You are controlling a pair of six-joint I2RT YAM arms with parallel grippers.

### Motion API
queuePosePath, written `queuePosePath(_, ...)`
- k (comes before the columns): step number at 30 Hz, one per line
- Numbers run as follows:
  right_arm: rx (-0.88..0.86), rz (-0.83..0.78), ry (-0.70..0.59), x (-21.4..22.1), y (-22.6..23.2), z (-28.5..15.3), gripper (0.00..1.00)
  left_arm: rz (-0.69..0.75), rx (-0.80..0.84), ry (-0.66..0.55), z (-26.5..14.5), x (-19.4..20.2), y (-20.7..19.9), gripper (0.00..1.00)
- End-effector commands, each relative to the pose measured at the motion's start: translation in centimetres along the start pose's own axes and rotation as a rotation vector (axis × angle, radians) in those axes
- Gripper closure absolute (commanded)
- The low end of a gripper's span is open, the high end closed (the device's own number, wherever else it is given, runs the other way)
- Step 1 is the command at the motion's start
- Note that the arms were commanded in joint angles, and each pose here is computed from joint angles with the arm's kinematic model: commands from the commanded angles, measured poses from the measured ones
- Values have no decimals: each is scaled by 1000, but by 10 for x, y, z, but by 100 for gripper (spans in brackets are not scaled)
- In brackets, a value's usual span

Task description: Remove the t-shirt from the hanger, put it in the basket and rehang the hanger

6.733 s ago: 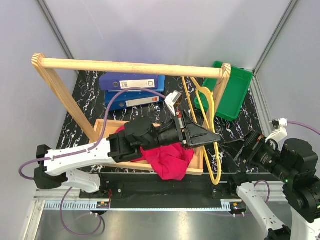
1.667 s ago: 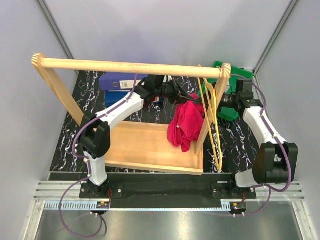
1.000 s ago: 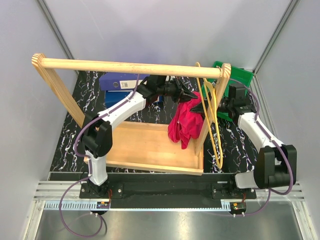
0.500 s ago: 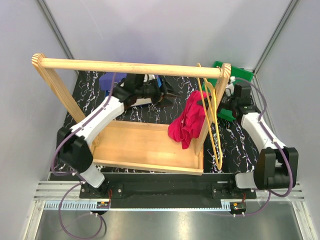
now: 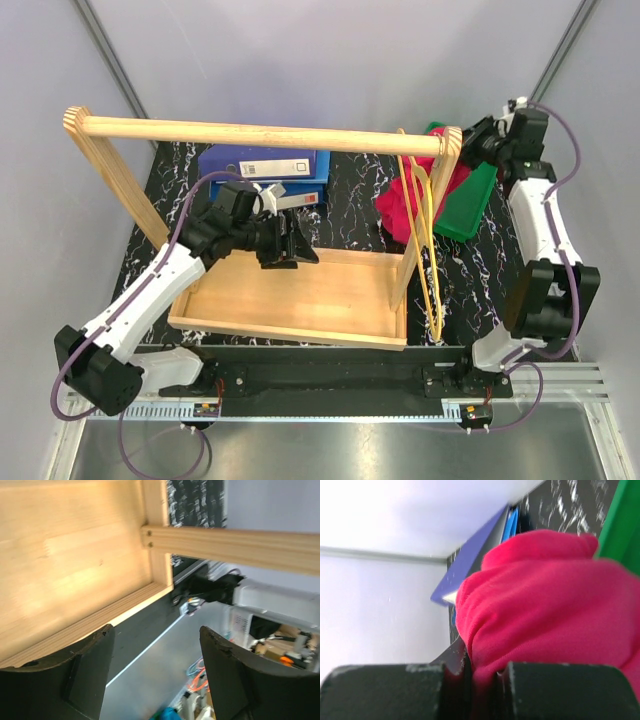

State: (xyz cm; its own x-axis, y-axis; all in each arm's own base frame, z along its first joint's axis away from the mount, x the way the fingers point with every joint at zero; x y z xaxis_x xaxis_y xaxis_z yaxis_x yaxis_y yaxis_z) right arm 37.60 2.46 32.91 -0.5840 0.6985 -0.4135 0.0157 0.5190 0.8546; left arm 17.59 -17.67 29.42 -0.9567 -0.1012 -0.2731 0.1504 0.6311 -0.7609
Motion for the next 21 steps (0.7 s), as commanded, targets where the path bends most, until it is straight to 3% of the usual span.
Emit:
queuePosePath(1,-3,-79,-130,-39,22,-3,100,147,-93,-19,-28,12,2,27)
queuePosePath(11,6,-125,-234,-99,34,5,100,209,-180,-19,-35,5,2,26)
queuePosePath(21,69,-48,-197,-120,-16,57,100,222,-263,-59,-40,-10,2,25)
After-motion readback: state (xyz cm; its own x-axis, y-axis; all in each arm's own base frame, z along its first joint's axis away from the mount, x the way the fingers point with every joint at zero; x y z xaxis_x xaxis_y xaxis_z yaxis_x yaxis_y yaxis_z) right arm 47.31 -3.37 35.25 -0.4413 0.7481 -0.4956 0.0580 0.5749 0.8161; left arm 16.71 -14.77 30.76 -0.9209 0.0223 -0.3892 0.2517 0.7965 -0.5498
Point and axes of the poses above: each gripper's point midway between its finger pads, its own z axis out along the fingers, its own y axis along the line the jaws close on, x = y × z, the point moved 10 cm from there along -z, back along the fingers
